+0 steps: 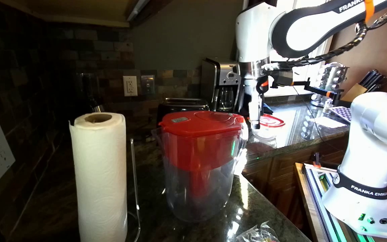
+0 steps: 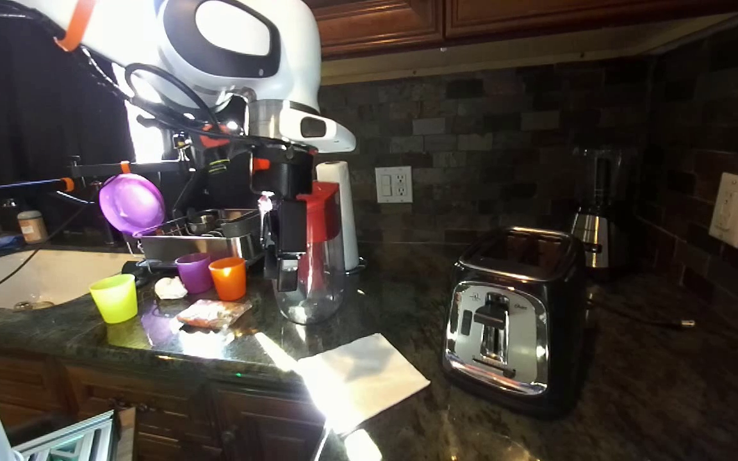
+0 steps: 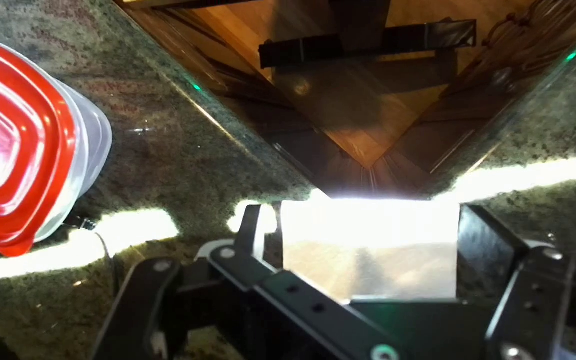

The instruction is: Push the toaster lever up

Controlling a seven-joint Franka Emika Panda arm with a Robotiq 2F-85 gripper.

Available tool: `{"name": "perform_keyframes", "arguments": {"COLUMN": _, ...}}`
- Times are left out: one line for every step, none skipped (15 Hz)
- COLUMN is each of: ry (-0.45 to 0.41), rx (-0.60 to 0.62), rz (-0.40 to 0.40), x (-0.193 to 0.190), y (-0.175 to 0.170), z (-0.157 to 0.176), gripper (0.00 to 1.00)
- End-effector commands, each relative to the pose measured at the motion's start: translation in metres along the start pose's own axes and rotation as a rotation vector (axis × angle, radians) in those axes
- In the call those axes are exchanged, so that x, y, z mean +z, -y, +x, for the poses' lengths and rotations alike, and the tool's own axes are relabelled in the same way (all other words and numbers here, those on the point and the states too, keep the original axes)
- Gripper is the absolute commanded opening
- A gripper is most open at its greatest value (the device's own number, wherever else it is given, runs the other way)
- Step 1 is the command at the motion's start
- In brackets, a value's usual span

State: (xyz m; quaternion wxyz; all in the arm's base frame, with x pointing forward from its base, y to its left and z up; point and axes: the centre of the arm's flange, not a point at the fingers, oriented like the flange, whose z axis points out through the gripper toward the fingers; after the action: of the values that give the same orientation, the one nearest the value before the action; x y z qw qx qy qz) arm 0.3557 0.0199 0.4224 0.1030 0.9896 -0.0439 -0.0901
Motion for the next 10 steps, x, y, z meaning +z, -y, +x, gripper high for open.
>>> {"name": "perform_keyframes", "arguments": {"ry": -0.010, "rx": 0.020, "rz": 0.084, "x": 0.007, "y": -0.035, "z": 0.020, "gripper": 1.00}}
{"name": "perform_keyframes", "arguments": {"ry": -0.027, "rx": -0.003, "rz": 0.101, "x": 0.008, "y": -0.045, "z": 0.021, "gripper": 1.00}}
{"name": "perform_keyframes", "arguments": {"ry": -0.048, "rx": -0.042, "rz": 0.114, "x": 0.011, "y": -0.053, "z": 0.023, "gripper": 1.00}}
{"name": "perform_keyframes", "arguments": {"ry": -0.074, "rx": -0.102, "rz": 0.124, "x": 0.015, "y": -0.060, "z": 0.025, "gripper": 1.00}}
{"name": "perform_keyframes", "arguments": {"ry": -0.092, "rx": -0.162, "rz": 0.140, "x": 0.019, "y": -0.066, "z": 0.028, "gripper": 1.00}}
{"name": "perform_keyframes", "arguments": {"ry": -0.111, "rx": -0.214, "rz": 0.144, "x": 0.022, "y": -0.071, "z": 0.030, "gripper": 1.00}}
{"name": "perform_keyframes", "arguments": {"ry": -0.133, "rx": -0.265, "rz": 0.149, "x": 0.025, "y": -0.076, "z": 0.031, "gripper": 1.00}}
{"name": "perform_keyframes", "arguments": {"ry": -0.157, "rx": -0.312, "rz": 0.143, "x": 0.029, "y": -0.082, "z": 0.033, "gripper": 1.00}}
{"name": "perform_keyframes", "arguments": {"ry": -0.171, "rx": -0.355, "rz": 0.138, "x": 0.032, "y": -0.087, "z": 0.034, "gripper": 1.00}}
{"name": "perform_keyframes", "arguments": {"ry": -0.192, "rx": -0.382, "rz": 0.137, "x": 0.035, "y": -0.092, "z": 0.036, "gripper": 1.00}}
